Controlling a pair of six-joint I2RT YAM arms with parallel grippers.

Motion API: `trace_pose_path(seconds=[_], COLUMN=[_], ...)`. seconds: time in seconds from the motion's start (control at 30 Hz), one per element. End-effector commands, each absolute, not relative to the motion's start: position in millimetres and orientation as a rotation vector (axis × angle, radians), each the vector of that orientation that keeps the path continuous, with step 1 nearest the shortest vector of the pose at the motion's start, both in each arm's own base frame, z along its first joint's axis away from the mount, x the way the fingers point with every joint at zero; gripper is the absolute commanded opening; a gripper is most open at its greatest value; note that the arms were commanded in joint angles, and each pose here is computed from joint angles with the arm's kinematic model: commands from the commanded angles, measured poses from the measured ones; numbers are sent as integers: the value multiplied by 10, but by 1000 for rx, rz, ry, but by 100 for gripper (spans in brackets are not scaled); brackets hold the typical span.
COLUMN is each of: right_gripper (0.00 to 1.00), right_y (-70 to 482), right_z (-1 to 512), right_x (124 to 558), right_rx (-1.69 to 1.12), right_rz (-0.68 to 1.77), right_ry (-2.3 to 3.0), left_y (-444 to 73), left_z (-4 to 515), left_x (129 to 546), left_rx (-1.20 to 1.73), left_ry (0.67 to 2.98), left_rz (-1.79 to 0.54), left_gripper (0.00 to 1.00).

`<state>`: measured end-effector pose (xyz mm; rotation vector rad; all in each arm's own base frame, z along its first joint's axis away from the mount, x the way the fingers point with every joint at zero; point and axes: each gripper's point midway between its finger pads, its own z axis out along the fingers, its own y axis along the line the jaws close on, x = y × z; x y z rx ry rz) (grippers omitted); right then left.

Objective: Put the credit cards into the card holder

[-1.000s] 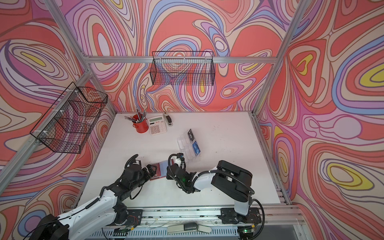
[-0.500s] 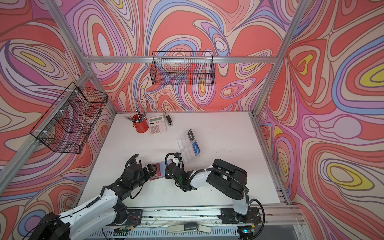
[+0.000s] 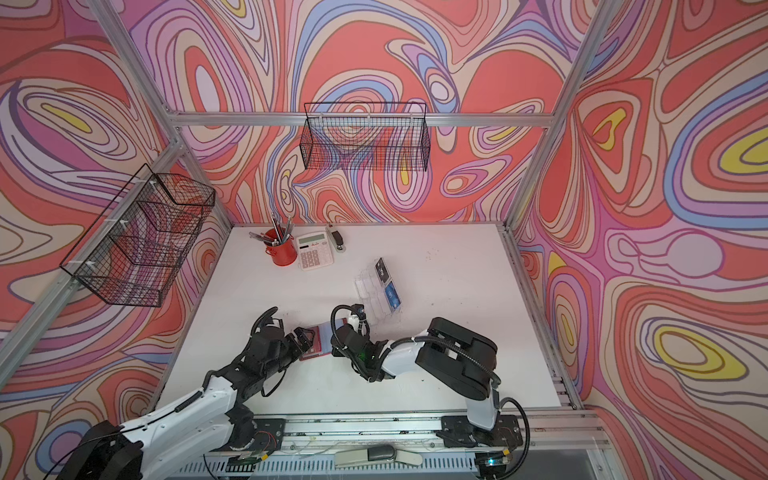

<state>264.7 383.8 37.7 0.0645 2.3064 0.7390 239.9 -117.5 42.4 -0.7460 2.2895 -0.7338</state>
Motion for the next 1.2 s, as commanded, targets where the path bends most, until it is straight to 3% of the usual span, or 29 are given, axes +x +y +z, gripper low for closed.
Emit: trace_pose_path(seconds=[0.0, 0.93, 1.07, 1.17], right_gripper=[32, 31, 29, 27], right_y=[3787, 4323, 4355, 4355], right_z=[341, 156, 135, 129], right_x=[2670, 2588, 2581, 2570], right_rx=[75, -5, -8, -2], right_rz=[705, 935, 951, 968], right_ry=[2309, 2366, 2370, 2366], left_y=[-1072, -1080, -975, -892], left_z=[174, 173, 268, 360], left_x=[2228, 2232, 2244, 2240], left_rx=[-789, -777, -751, -748], left_ry=[2390, 2402, 2391, 2354], left_rz=[-643, -635, -548, -517], left_gripper=[89, 89, 66, 60])
